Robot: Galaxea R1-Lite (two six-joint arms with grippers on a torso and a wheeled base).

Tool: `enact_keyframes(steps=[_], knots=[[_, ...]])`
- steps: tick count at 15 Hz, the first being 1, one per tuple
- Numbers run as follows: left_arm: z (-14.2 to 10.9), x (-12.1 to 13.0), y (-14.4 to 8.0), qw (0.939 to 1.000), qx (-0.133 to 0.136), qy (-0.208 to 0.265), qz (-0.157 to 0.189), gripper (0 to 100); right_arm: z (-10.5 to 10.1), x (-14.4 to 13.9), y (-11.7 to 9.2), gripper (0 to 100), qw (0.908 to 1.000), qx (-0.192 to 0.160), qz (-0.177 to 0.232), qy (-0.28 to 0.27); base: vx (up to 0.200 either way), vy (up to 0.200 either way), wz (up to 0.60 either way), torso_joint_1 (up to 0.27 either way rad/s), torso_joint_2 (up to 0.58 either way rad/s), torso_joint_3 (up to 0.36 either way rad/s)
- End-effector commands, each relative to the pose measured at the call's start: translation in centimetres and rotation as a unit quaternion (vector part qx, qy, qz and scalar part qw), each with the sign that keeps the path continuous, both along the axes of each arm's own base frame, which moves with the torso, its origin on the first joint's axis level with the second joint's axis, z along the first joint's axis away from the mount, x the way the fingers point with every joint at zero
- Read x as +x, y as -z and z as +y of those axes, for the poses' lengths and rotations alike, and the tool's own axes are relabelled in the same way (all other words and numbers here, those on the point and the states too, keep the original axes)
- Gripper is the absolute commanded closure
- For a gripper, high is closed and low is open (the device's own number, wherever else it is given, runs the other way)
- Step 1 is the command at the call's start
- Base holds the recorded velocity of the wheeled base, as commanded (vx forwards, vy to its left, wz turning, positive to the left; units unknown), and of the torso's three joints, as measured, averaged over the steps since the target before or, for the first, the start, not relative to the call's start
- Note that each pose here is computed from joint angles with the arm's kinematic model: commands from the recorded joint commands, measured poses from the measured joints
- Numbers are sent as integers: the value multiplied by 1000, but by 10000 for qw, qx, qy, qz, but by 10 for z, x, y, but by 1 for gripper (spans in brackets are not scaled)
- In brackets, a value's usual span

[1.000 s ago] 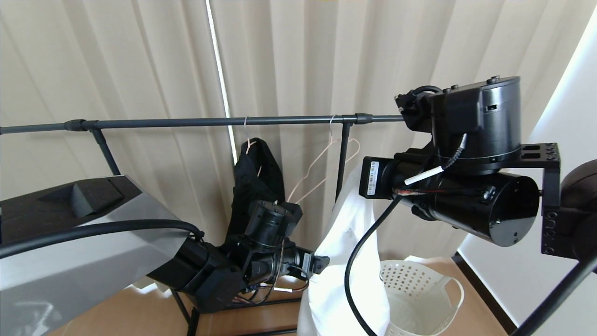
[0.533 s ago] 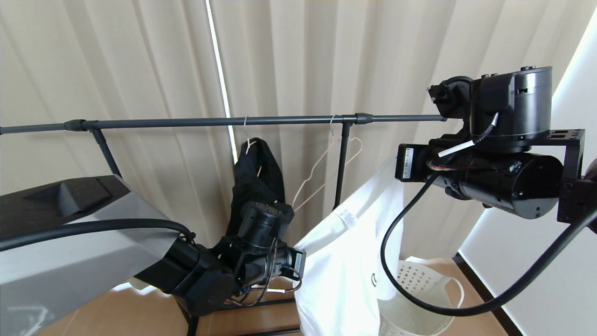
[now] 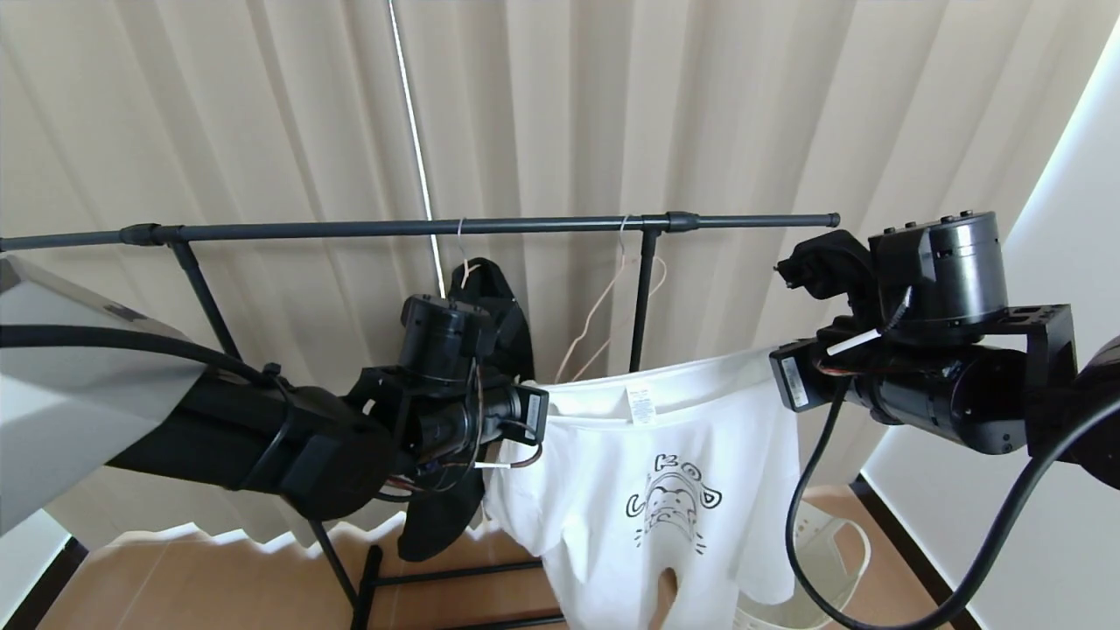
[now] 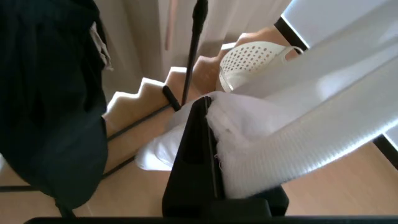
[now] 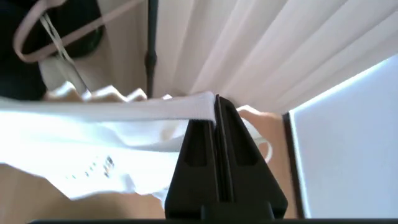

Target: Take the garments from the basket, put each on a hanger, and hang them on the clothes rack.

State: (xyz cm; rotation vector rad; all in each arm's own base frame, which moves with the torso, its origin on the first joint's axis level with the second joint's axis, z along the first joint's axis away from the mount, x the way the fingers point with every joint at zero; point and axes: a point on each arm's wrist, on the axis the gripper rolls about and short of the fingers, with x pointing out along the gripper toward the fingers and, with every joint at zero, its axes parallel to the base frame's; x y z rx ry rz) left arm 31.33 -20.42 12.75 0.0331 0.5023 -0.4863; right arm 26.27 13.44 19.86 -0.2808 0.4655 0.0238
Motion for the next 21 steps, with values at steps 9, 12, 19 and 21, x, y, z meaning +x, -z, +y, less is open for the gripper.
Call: enact_keyframes(steps=[9, 12, 19, 21], knots=[[0, 1, -25, 9991, 188, -367, -83, 100, 12, 8, 15, 100, 9998, 22, -145, -131, 0, 0, 0, 0, 0, 0], [1, 2, -24, 9991, 197, -382, -70, 100, 11, 7, 13, 100, 9997, 56, -205, -131, 0, 0, 0, 0, 0, 0], [-8, 22, -59, 9968, 39, -253, -753, 100, 3, -15, -14, 100, 9977, 133, -605, -273, 0, 0, 0, 0, 0, 0], [-9, 24, -75, 9942, 18, -234, -1049, 100, 4, -14, -32, 100, 9951, 354, -882, -258, 0, 0, 0, 0, 0, 0]])
